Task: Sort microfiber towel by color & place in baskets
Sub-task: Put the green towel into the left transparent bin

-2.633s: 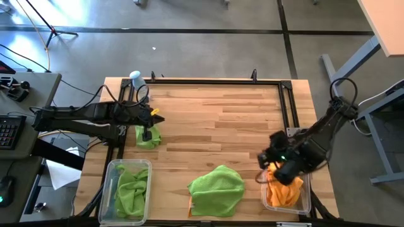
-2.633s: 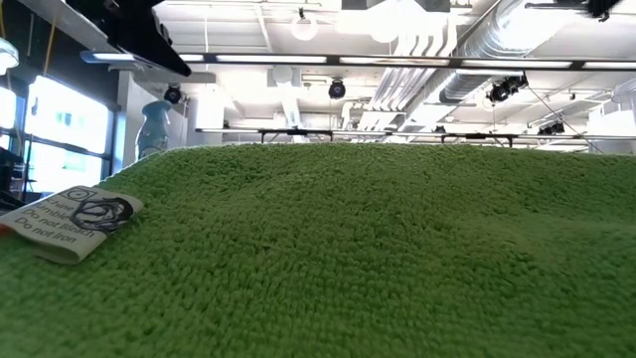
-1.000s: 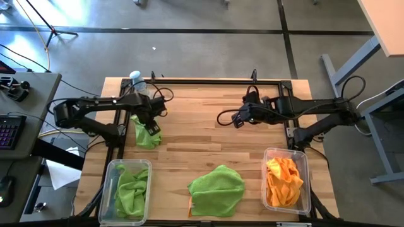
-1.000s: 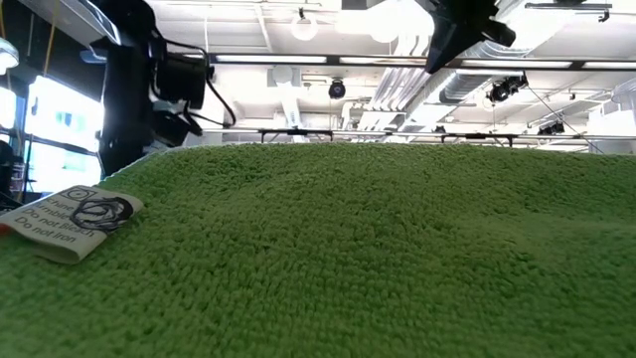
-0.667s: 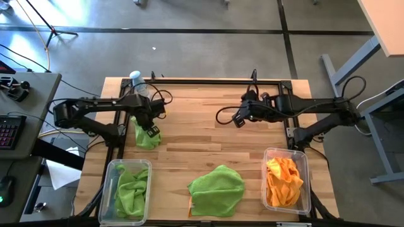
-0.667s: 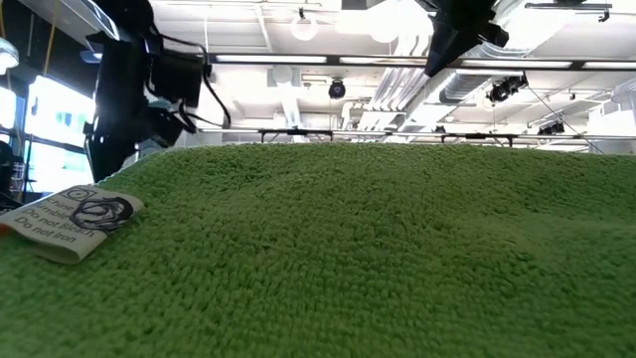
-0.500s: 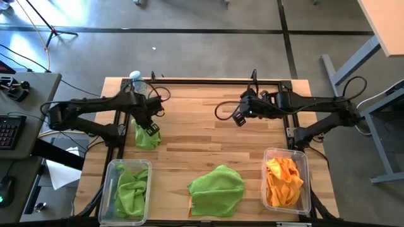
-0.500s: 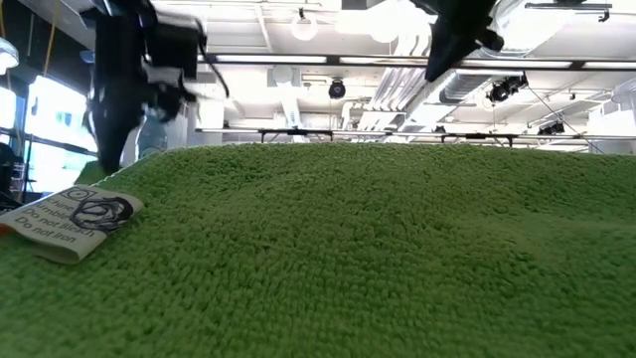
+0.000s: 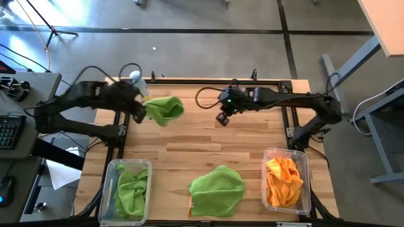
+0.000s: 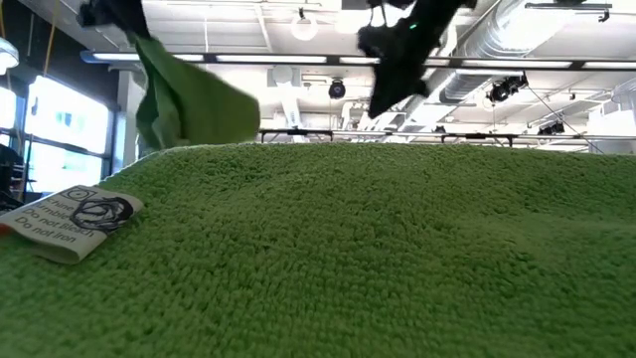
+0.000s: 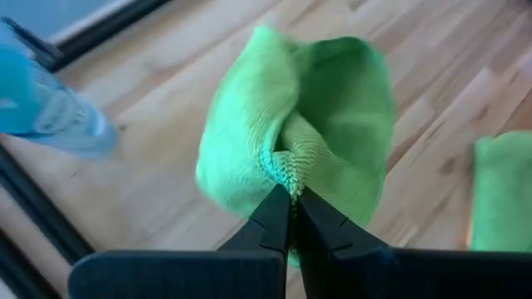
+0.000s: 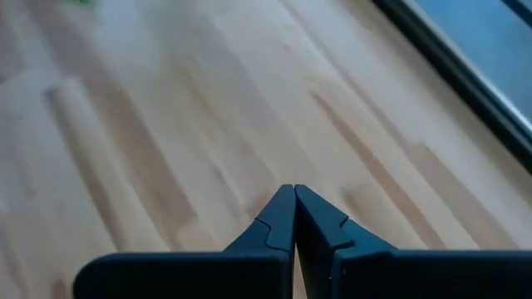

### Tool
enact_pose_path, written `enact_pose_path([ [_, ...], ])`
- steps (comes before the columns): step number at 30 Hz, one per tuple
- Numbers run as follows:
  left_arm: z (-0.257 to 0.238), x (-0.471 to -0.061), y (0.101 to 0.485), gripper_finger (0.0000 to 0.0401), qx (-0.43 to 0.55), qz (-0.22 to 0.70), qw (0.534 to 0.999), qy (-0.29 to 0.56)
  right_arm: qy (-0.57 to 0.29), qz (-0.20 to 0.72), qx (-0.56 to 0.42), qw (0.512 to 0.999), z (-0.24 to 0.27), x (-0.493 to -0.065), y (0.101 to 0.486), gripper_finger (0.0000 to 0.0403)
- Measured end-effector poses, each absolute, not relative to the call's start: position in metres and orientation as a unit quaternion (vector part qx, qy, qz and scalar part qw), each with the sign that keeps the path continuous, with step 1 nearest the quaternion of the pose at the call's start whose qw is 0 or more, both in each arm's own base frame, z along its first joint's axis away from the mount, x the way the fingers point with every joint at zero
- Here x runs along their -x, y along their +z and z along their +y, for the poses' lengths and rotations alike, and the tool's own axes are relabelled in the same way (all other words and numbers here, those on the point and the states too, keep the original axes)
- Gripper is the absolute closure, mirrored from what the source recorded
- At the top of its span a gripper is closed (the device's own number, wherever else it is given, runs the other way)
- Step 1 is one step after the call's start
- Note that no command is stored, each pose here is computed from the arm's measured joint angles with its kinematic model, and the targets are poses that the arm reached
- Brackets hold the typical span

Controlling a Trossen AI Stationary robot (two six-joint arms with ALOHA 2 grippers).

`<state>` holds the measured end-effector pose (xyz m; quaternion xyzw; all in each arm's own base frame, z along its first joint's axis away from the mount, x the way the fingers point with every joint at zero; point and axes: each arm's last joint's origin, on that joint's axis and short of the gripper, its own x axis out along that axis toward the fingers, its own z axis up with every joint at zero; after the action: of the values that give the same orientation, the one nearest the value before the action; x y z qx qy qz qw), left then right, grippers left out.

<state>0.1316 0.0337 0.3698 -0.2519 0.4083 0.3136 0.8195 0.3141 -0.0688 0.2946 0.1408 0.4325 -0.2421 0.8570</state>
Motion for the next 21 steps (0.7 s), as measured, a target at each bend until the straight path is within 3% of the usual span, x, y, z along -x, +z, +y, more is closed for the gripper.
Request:
enact_pose_path([
  [11,0.003,-0.114,0.428,0.0401,0.275,0.355,0.856,0.256,-0.150,0.453,-0.140,0.868,-0.076,-0.356,0.247,0.0403],
  [21,-0.039,-0.135,0.448,0.0401,0.340,0.452,0.811,0.150,-0.155,0.453,-0.137,0.867,-0.098,-0.353,0.244,0.0403],
])
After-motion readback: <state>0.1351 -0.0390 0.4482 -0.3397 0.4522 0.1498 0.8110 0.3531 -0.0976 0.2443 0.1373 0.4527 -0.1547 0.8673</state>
